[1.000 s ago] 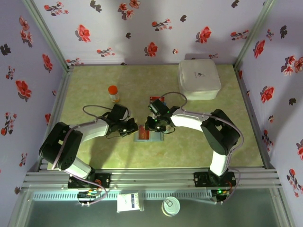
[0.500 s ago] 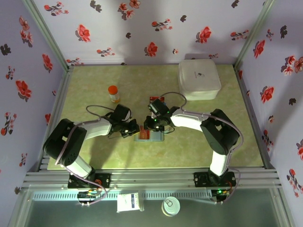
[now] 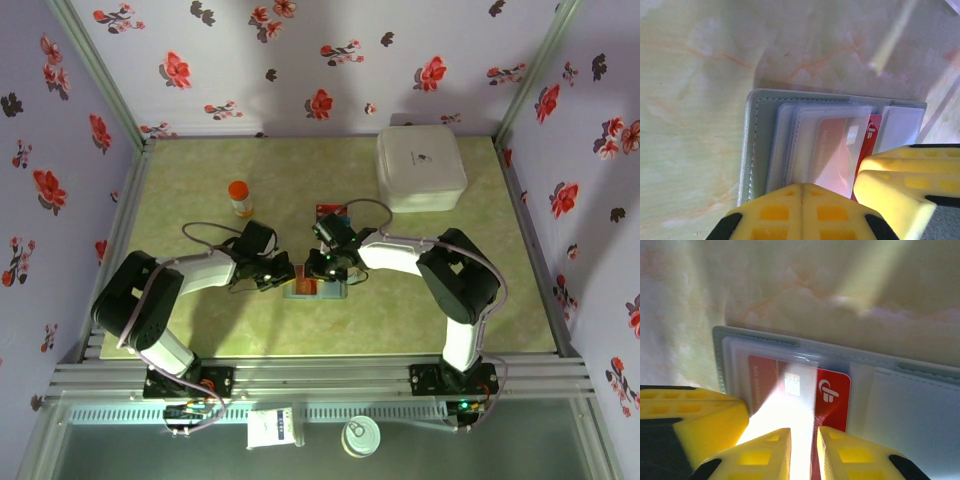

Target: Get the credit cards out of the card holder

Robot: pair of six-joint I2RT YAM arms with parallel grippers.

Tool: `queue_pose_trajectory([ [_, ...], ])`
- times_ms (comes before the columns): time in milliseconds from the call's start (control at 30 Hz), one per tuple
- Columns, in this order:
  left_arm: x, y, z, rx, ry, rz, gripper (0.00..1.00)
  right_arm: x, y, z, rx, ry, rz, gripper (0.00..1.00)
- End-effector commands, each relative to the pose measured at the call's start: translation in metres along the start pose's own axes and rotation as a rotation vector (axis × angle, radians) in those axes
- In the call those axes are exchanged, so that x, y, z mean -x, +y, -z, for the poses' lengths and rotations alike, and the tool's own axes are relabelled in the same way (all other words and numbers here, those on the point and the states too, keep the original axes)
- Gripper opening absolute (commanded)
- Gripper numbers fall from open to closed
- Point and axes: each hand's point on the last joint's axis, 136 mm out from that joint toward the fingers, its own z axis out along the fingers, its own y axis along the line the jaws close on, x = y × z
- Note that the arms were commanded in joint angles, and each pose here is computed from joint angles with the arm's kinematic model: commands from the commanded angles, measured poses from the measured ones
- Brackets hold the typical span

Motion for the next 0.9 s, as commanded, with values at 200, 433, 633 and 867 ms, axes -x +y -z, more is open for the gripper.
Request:
queue_pose_trajectory([
  [200, -0.006, 0.012, -0.003, 0.050, 0.018, -0.012, 0.00, -0.004, -0.005, 0.009, -0.050, -0.008, 0.028, 0.22],
  [433, -0.002, -0.005, 0.009, 0.012, -0.005, -0.028, 0.00, -0.001, 0.004, 0.021, -0.012, -0.040, 0.035, 0.22],
  [633, -0.003, -0.018, 0.011, 0.005, 0.003, -0.064, 0.00, -0.004, -0.003, 0.018, -0.028, -0.033, 0.026, 0.22],
  [867, -0.008, -0.013, 0.001, 0.021, 0.025, -0.064, 0.00, -0.005, -0.012, 0.014, -0.049, -0.030, 0.013, 0.22],
])
